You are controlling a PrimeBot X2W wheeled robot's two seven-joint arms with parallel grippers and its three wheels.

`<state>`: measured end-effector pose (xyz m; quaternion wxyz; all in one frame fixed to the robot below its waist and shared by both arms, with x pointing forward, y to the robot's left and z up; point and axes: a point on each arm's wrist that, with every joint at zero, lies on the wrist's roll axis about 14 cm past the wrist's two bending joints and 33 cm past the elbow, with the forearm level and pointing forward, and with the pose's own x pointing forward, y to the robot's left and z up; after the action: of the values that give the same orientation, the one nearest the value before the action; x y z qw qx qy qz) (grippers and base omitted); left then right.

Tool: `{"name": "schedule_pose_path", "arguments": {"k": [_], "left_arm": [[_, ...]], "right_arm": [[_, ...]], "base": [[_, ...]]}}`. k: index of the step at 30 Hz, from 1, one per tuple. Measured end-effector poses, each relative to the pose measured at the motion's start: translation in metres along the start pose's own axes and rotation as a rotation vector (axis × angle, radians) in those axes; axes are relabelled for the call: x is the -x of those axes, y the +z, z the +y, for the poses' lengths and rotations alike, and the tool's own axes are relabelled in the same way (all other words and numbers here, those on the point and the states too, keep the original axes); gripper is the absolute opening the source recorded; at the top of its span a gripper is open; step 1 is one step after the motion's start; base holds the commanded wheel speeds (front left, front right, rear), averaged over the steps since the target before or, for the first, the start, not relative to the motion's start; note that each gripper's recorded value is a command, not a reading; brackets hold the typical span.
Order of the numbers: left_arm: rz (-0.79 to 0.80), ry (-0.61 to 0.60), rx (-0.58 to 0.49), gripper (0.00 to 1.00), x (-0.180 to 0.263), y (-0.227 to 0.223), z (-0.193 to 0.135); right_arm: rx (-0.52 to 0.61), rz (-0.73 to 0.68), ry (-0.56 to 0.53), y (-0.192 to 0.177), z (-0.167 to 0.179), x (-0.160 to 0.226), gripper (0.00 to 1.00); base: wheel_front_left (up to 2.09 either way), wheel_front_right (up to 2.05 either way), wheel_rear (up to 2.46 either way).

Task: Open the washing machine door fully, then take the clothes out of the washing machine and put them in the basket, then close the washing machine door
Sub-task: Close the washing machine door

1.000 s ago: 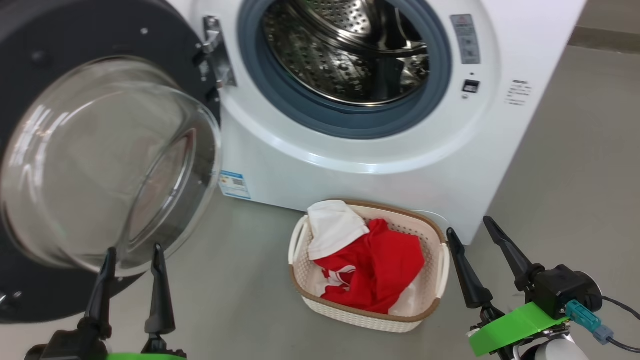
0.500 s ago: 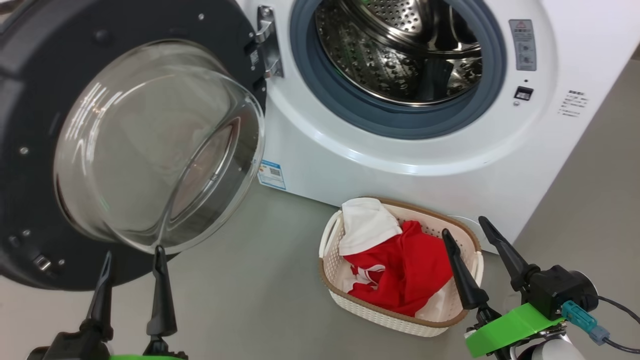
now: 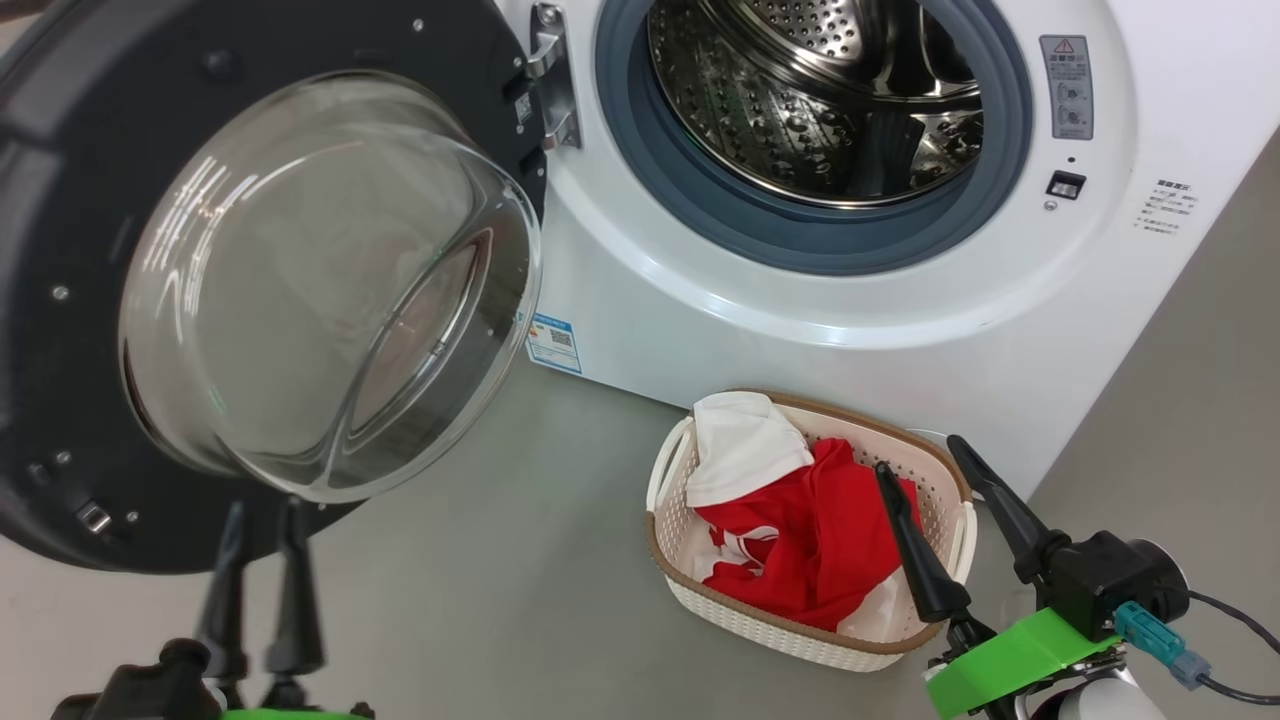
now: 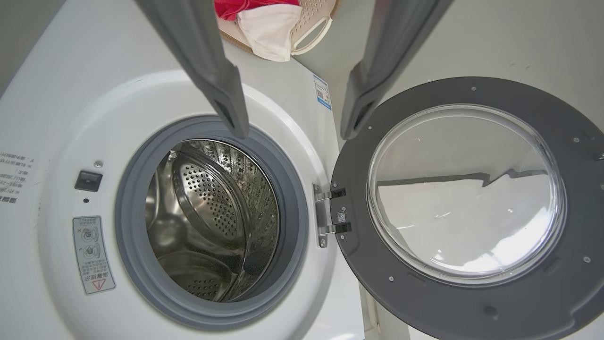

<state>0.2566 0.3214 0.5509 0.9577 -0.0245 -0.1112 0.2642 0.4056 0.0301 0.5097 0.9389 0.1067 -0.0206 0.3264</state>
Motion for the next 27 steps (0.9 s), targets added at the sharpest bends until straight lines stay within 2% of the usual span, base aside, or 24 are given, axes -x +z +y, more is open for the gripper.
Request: {"name": "schedule_pose_path", "arguments": {"k": [5,18,20,23,27], "left_arm": [[-0.042,0.002,-0.046,0.0,-0.005,0.012,0.0],[-0.46,0.112,-0.229,0.0,-0.067,0.154,0.055],[-0.486,0.146,-0.207,0.0,-0.077,0.166,0.068],[-0.441,0.214,-0.107,0.0,-0.097,0.162,0.092],[-0.241,0.336,-0.009,0.0,-0.122,0.125,0.129]], "right_arm": [[0.002,0.002,-0.008,0.0,-0.003,0.003,1.0],[0.006,0.006,-0.036,0.0,-0.012,0.009,1.0],[0.006,0.008,-0.045,-0.001,-0.015,0.011,1.0],[0.005,0.011,-0.057,-0.002,-0.019,0.013,1.0],[0.022,0.012,-0.055,-0.002,-0.023,0.012,1.0]], "base": [[0.0,0.0,0.0],[0.0,0.0,0.0],[0.0,0.0,0.0],[0.0,0.0,0.0],[0.0,0.0,0.0]]}}
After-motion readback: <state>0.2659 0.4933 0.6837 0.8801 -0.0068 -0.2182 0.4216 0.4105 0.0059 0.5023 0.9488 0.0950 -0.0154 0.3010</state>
